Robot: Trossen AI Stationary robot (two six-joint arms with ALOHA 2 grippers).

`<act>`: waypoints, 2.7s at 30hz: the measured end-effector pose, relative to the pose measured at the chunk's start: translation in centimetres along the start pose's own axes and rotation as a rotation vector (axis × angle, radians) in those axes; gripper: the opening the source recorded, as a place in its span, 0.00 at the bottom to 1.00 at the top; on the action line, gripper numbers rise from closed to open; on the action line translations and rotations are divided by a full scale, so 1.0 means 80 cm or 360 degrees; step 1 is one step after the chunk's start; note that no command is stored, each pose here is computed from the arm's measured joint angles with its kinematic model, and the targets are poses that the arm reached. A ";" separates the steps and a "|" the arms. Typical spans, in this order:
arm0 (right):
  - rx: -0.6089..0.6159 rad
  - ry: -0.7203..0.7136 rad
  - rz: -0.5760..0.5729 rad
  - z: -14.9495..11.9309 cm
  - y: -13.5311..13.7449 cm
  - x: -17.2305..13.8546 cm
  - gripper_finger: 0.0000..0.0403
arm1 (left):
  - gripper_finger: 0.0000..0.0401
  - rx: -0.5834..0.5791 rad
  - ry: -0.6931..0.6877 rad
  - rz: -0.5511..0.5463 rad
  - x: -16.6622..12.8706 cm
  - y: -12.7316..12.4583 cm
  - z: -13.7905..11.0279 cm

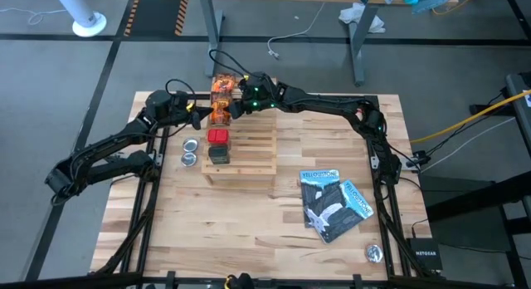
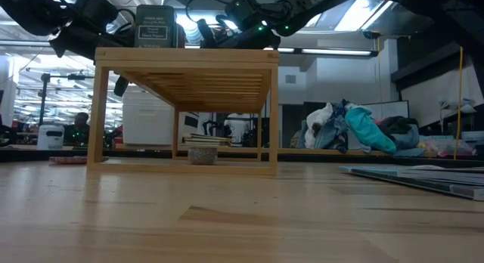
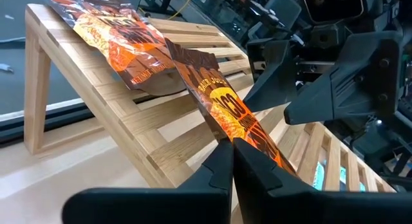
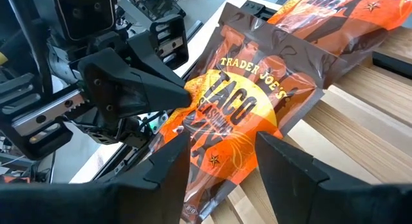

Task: Shelf spices
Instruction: Remove the orange seasoning pack from the shelf

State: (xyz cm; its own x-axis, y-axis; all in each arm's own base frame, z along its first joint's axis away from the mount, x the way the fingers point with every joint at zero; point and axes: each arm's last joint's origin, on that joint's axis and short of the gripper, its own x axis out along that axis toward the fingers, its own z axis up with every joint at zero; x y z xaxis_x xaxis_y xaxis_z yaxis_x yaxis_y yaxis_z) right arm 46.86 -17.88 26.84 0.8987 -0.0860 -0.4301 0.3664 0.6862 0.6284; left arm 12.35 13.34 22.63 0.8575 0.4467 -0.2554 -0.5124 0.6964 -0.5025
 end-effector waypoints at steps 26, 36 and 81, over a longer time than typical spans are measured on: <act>-0.0131 -0.0151 0.0108 0.011 0.009 -0.001 0.08 | 0.00 0.0024 -0.0041 -0.0019 0.000 -0.002 0.003; -0.0186 -0.0256 0.0284 0.022 0.019 -0.004 0.02 | 0.00 0.0083 -0.0196 -0.0078 -0.001 -0.007 0.015; -0.0456 -0.0291 0.0322 0.046 0.051 -0.060 0.01 | 0.00 0.0148 -0.0557 -0.0136 -0.053 -0.025 0.039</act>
State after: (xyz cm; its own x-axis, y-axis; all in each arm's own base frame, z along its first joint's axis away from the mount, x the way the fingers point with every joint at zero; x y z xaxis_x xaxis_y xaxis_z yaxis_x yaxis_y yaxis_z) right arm 44.97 -17.30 33.85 0.9834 -0.0379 -0.1775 0.1188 0.8739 0.4714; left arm 9.58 11.85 27.29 0.8378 0.5385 0.0901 -0.4554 0.7802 -0.4288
